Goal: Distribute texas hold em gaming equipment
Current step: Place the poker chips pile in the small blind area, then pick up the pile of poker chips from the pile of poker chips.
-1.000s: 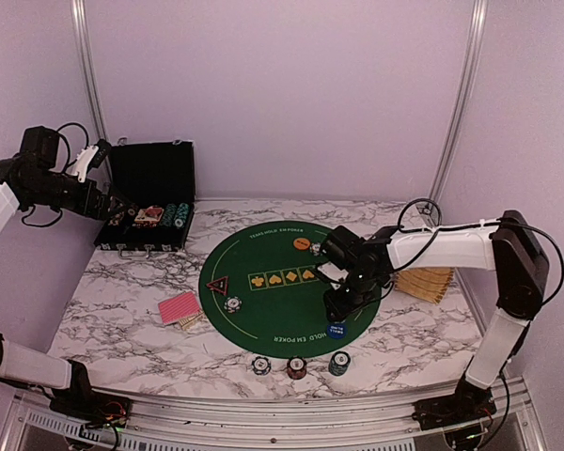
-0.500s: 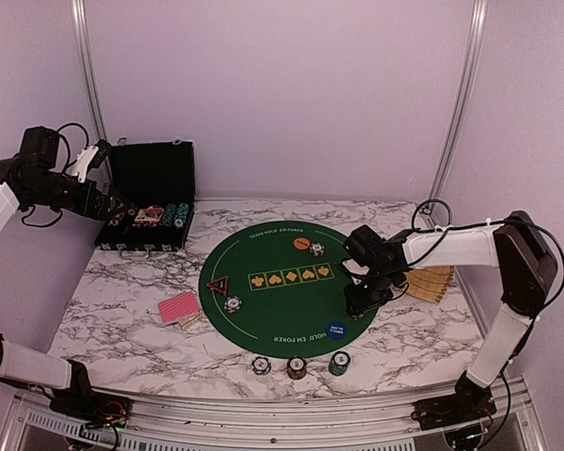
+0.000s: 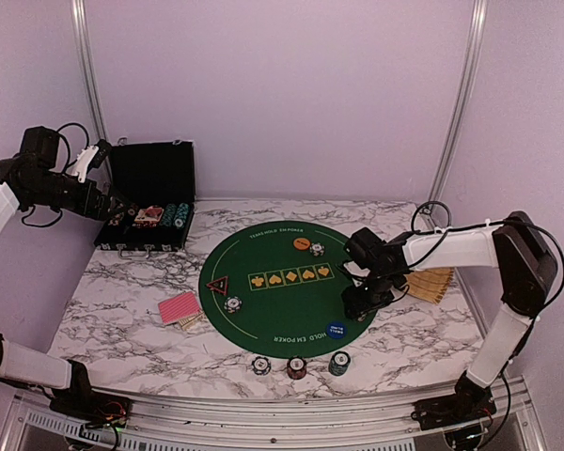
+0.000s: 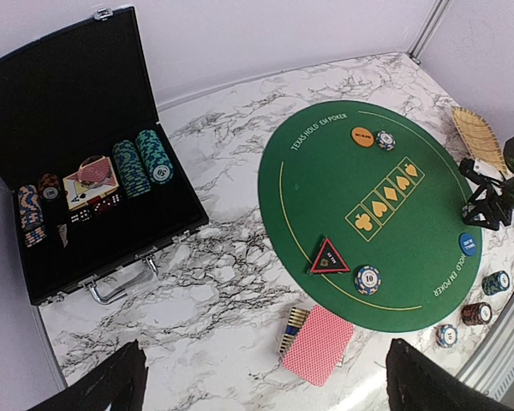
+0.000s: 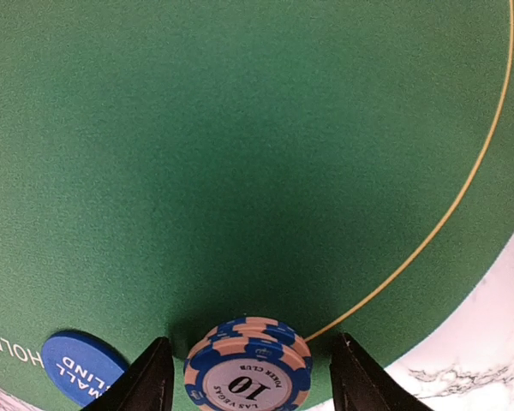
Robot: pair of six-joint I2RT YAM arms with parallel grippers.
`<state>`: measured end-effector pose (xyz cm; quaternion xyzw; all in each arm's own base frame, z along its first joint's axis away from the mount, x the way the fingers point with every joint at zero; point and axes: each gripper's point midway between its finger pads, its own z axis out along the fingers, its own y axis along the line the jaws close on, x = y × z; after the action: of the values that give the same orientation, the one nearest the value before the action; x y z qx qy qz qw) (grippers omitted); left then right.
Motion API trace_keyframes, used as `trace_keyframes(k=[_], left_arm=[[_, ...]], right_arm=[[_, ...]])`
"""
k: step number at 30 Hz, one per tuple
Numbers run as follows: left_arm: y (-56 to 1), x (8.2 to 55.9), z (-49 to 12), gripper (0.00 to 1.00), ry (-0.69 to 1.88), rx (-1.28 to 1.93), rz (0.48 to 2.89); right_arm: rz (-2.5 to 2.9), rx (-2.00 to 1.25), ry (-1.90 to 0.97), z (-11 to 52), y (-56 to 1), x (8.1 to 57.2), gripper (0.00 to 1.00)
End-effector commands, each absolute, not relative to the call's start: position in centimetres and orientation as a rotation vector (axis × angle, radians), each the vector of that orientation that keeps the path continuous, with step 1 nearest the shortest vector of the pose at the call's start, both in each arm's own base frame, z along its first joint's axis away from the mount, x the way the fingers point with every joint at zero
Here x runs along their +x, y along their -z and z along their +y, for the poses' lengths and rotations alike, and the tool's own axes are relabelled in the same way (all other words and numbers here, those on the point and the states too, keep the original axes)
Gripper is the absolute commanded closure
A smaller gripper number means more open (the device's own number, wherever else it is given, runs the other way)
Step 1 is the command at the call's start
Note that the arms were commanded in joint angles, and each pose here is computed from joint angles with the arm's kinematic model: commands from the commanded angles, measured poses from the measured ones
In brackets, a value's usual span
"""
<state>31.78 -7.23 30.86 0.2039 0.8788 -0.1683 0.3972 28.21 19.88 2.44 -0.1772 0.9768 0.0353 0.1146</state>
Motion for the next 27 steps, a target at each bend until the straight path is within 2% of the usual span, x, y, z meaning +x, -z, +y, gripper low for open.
trace_keyframes(k=[1, 6, 11, 20, 27], left_arm=[[-31.5, 31.0, -7.5, 0.01, 0.43, 0.544, 2.21], [-31.5, 31.0, -7.6, 0.01, 0.434, 0.545, 2.21], [-31.6, 31.1, -7.6, 0.01, 0.436, 0.543, 2.209], [-31.4, 31.0, -7.6, 0.01, 0.432, 0.546, 2.213], [-31.5, 30.9, -7.7, 0.01, 0.44, 0.549, 2.21]], right_arm=[[2.803, -0.477, -0.104, 20.2, -4.6, 29.8, 0.37], [2.746, -0.466, -0.08, 20.8, -7.2, 30.7, 0.36], [2.665, -0.563, -0.065, 24.2, -10.9, 30.0, 0.32], [2.555, -0.984, -0.253, 34.8, -14.4, 21.7, 0.09], [2.57, -1.258, -0.216, 37.3, -11.5, 16.1, 0.02]])
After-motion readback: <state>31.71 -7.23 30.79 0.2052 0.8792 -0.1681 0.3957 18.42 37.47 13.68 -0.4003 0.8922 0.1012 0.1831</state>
